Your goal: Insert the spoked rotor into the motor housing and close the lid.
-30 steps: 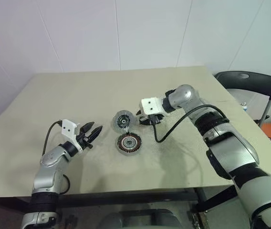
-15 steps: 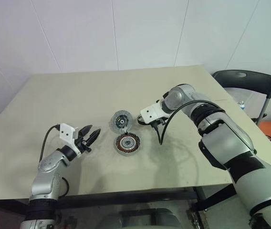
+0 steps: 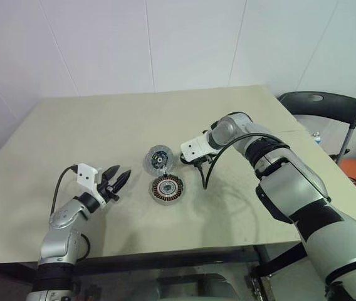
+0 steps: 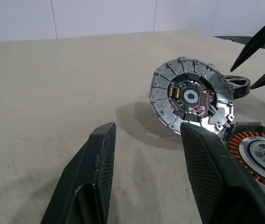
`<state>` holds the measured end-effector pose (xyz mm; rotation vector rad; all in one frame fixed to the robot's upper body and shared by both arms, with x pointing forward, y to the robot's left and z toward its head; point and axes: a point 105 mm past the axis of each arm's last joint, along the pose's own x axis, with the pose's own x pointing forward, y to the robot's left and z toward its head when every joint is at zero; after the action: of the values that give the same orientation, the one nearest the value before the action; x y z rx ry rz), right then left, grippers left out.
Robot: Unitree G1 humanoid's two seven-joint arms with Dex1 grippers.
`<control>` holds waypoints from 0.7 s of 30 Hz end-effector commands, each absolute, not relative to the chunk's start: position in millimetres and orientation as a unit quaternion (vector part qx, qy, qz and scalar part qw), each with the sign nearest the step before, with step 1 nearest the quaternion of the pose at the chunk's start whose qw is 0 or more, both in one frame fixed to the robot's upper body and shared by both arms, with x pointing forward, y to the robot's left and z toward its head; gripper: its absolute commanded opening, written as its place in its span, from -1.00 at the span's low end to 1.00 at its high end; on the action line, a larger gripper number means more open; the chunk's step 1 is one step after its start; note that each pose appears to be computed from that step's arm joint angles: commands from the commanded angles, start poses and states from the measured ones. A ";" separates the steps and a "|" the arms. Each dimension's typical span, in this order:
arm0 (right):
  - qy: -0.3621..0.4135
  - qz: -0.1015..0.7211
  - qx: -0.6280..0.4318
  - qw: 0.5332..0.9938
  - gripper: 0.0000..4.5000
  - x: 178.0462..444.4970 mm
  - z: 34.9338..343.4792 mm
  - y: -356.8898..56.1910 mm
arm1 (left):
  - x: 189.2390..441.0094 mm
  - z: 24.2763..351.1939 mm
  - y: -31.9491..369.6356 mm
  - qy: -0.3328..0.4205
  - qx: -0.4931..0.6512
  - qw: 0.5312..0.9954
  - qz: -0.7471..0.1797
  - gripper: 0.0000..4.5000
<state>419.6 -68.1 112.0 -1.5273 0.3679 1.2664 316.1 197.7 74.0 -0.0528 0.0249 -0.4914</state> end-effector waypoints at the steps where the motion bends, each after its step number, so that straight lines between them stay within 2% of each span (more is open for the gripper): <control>1: 0.141 0.526 -0.643 0.539 -0.09 422.0 119.0 -64.2 | 316.9 89.7 196.2 -0.018 -0.016 0.970 -0.244 0.04; 21: 0.195 0.515 -0.639 0.537 -0.09 419.8 95.6 -82.7 | 311.5 85.9 196.6 -0.016 -0.021 0.972 -0.232 0.04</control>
<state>416.1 -80.6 89.5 -1.5274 0.4655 1.2561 310.7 197.1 70.6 -0.0631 0.0272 -0.4706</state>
